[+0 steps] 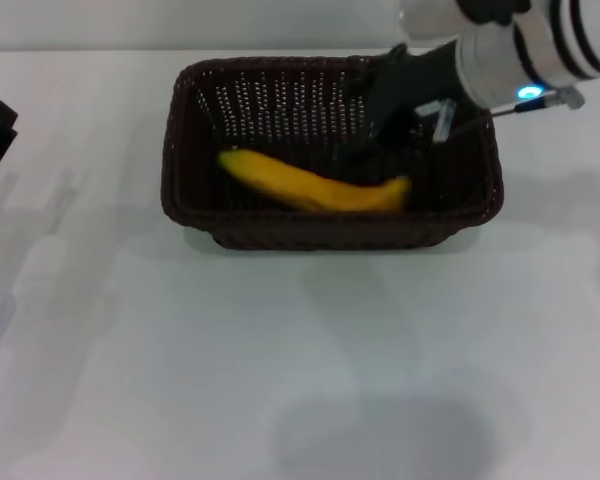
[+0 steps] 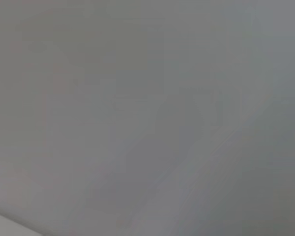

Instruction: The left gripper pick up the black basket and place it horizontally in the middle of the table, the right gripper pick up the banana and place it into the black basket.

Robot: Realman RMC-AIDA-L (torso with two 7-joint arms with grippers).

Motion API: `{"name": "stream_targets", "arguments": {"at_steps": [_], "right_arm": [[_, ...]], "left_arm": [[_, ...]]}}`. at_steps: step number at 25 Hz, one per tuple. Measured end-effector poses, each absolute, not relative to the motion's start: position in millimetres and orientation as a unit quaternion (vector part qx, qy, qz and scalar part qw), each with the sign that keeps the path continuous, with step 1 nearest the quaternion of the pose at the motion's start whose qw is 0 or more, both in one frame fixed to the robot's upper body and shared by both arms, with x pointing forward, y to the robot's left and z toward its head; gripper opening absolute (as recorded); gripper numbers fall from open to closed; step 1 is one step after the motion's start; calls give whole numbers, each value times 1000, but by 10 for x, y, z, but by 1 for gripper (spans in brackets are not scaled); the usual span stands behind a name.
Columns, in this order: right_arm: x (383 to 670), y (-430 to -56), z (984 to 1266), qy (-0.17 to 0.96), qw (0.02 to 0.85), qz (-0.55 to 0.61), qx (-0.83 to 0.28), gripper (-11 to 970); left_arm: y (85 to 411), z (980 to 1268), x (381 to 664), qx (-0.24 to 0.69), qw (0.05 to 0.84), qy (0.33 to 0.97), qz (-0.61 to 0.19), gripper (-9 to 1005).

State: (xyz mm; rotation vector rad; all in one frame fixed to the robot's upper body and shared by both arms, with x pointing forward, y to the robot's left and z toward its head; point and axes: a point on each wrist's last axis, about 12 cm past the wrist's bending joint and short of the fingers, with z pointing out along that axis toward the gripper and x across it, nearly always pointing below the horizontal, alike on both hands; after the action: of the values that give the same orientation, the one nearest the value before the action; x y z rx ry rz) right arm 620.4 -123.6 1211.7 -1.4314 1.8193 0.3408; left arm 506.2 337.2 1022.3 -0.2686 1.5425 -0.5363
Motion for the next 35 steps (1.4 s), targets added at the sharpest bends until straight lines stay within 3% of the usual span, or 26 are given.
{"name": "stream_targets", "arguments": {"at_steps": [3, 8, 10, 15, 19, 22, 26, 35], "right_arm": [[6220, -1442, 12275, 717, 439, 133, -524, 720], [6139, -2099, 12473, 700, 564, 204, -388, 876], [6084, -2373, 12449, 678, 607, 255, -327, 874], [5896, -3189, 12070, 585, 713, 360, -143, 870], [5673, -3735, 11517, 564, 780, 271, -32, 870], [5494, -3823, 11075, 589, 792, 160, -14, 870], [5345, -3802, 10706, 629, 775, 37, -38, 870], [5289, -3708, 10491, 666, 745, 25, -35, 870]], "left_arm": [[3381, 10218, 5056, -122, 676, 687, -237, 871], [3385, 10216, 5059, -124, 676, 687, -236, 870], [3396, 10212, 5048, -127, 677, 686, -234, 869], [3387, 10165, 5031, -143, 671, 691, -229, 868], [3388, 10153, 5028, -150, 669, 691, -229, 867], [3384, 10144, 5036, -152, 666, 694, -228, 866], [3367, 10146, 5056, -149, 664, 696, -230, 869], [3234, 10152, 5100, -124, 657, 700, -251, 872]]}}
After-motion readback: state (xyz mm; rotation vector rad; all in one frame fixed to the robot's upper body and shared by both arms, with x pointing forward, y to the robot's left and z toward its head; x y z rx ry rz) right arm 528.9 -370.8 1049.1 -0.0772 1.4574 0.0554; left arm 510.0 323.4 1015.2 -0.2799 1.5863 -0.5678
